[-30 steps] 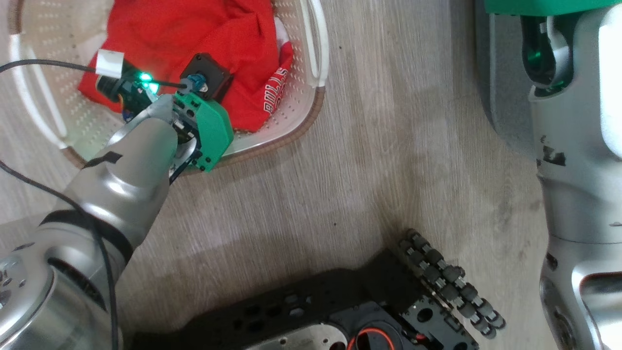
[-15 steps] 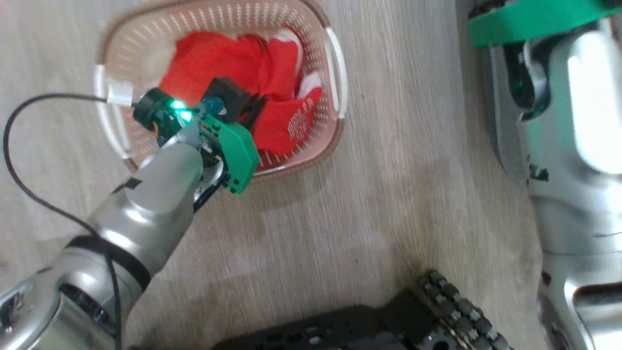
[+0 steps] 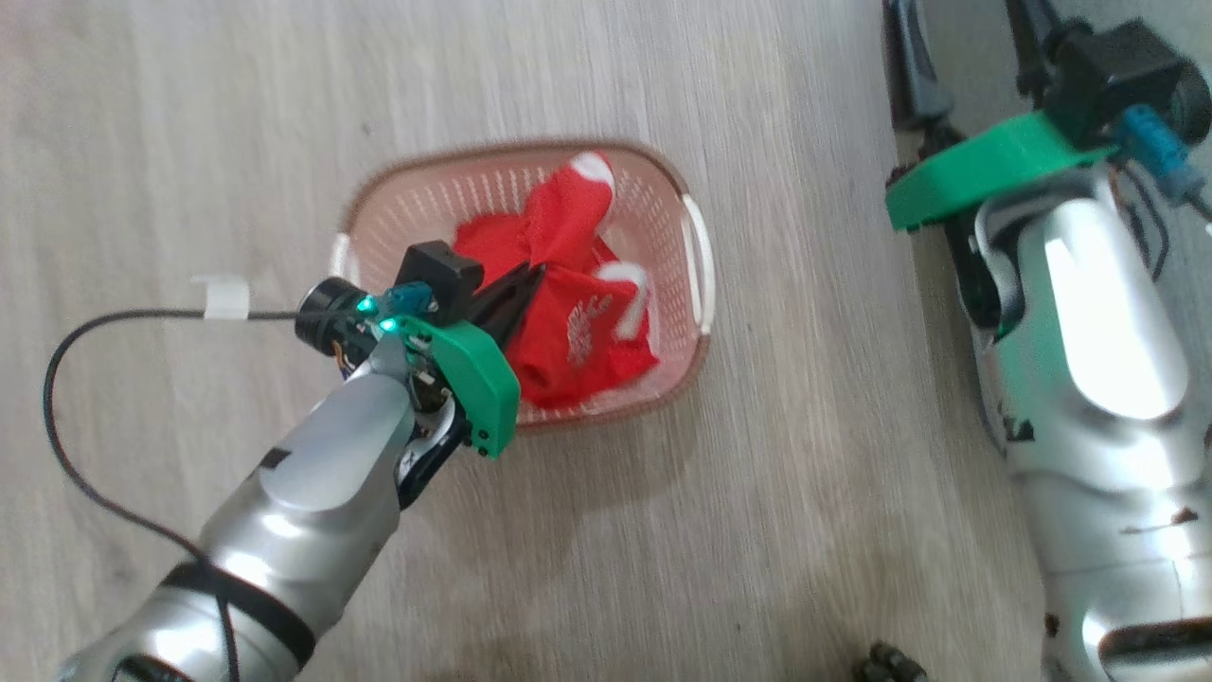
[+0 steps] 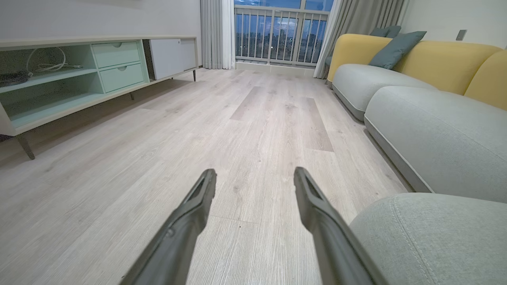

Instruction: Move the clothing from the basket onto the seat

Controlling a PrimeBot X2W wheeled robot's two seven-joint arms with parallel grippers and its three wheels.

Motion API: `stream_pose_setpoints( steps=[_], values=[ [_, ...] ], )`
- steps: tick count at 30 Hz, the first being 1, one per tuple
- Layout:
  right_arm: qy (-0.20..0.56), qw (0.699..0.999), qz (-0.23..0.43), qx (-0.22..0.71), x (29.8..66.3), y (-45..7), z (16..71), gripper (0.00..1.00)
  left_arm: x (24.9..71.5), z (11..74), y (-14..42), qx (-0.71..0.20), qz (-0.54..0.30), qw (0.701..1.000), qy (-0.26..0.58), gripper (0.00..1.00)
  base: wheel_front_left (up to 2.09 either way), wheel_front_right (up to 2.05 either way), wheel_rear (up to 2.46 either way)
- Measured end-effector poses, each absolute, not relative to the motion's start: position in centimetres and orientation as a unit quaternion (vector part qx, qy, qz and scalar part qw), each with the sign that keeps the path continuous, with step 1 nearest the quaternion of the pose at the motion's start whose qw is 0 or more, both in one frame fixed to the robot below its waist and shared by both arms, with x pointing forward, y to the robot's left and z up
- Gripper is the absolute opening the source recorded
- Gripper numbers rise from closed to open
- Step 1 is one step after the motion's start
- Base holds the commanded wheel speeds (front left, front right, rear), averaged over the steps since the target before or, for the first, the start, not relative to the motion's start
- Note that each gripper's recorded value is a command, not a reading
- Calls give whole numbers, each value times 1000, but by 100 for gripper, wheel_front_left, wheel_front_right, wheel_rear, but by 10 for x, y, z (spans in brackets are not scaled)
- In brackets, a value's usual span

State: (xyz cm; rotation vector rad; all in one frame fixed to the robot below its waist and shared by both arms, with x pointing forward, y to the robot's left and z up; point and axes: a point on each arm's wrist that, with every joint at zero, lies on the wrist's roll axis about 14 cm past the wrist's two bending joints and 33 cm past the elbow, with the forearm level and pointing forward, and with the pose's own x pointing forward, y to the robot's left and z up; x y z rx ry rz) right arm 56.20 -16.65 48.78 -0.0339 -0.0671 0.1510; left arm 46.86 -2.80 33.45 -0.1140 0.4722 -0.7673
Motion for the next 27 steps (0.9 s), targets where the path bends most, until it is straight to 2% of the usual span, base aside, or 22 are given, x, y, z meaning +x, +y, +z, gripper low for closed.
stream_pose_setpoints(
  steps=[7, 15, 21, 27],
  values=[
    [-37, 996, 76, -8, 534, -161, 506, 100, 473, 403, -9, -71, -336, 928, 147, 0, 0, 0, 0],
    [-41, 995, 86, 3, 505, -150, 519, 100, 486, 520, 12, -71, -306, 949, -14, 0, 0, 0, 0],
    [-47, 995, 92, 9, 490, -144, 529, 100, 480, 599, 24, -65, -295, 945, -123, 0, 0, 0, 0],
    [-52, 994, 93, 14, 483, -142, 535, 100, 467, 670, 22, -57, -304, 925, -221, 0, 0, 0, 0]
  ],
)
